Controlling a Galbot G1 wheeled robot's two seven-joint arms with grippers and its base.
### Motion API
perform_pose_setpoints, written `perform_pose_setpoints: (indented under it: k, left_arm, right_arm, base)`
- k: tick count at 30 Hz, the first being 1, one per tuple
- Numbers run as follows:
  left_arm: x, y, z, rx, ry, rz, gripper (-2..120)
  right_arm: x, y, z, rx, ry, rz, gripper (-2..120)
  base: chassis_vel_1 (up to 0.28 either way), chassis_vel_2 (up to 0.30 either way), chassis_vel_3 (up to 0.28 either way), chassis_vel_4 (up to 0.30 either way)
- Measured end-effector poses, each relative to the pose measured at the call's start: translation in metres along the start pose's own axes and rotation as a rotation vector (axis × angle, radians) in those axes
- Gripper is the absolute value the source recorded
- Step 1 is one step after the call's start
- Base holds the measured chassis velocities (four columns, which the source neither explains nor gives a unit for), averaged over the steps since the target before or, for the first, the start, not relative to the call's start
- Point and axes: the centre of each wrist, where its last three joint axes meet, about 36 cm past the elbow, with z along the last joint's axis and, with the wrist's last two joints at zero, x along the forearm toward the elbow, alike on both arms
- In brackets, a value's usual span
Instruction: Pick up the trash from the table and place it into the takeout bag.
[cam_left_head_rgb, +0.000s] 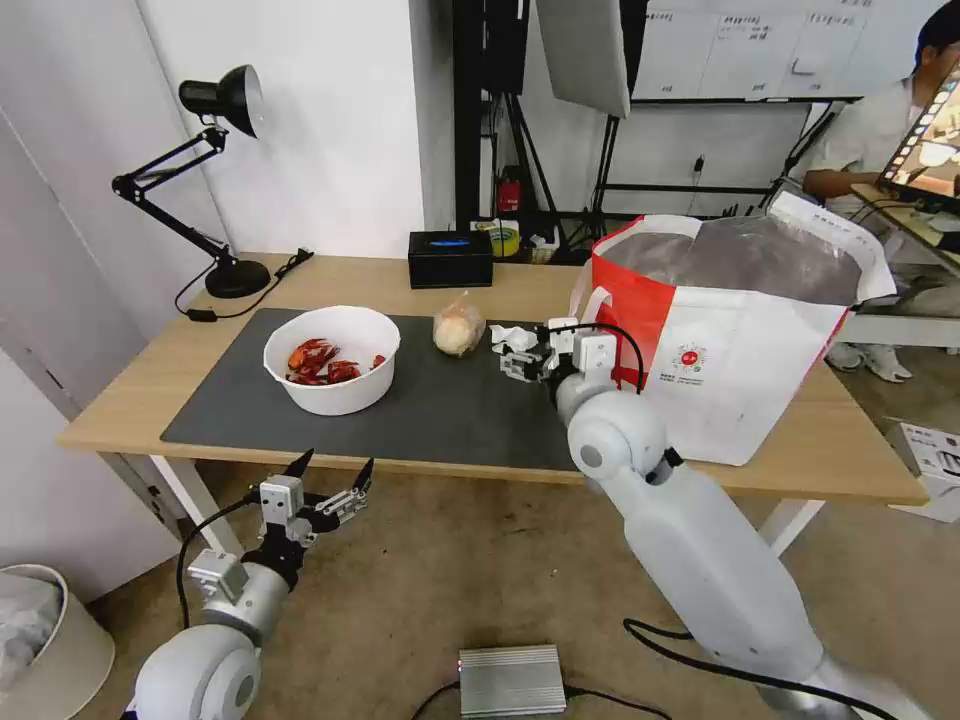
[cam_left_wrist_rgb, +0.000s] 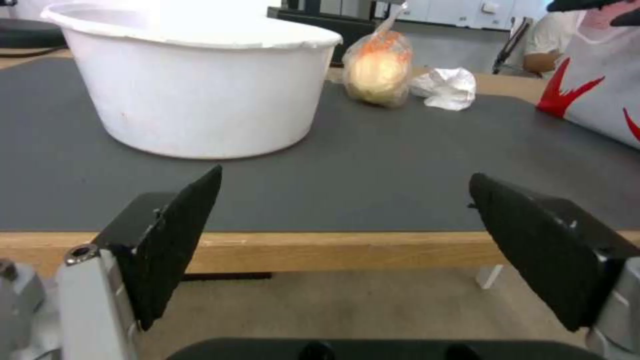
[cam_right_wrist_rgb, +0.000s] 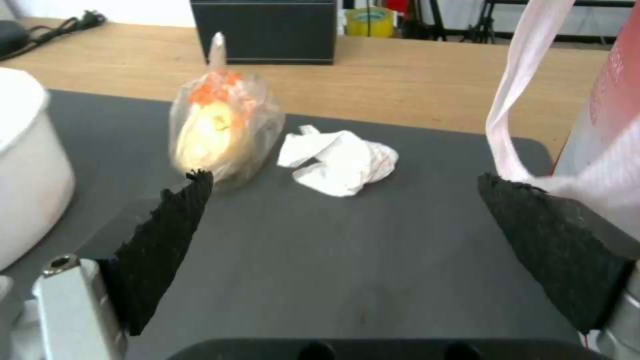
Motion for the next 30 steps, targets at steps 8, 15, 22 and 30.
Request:
perform_pose_setpoints:
  k: [8, 15, 22, 30]
  left_arm:
    - [0.002, -0.004, 0.003, 0.013, 0.0, -0.008, 100]
    - [0.003, -0.003, 0.002, 0.011, -0.005, -0.011, 100]
    - [0.004, -0.003, 0.001, 0.011, -0.008, -0.013, 100]
    - [0.003, -0.003, 0.0, 0.012, -0.014, -0.014, 100]
  right_arm:
    - [-0.055, 0.029, -0.015, 0.001, 0.049, 0.067, 100]
    - [-0.082, 0.044, -0.018, 0.003, 0.084, 0.096, 100]
    - [-0.102, 0.047, -0.02, -0.002, 0.115, 0.12, 100]
    - [-0.125, 0.046, -0.017, 0.006, 0.145, 0.15, 100]
  base:
    - [0.0, 0.0, 0.0, 0.0]
    - [0.0, 0.0, 0.0, 0.0]
    - [0.0, 0.0, 0.0, 0.0]
    - [0.0, 0.0, 0.0, 0.0]
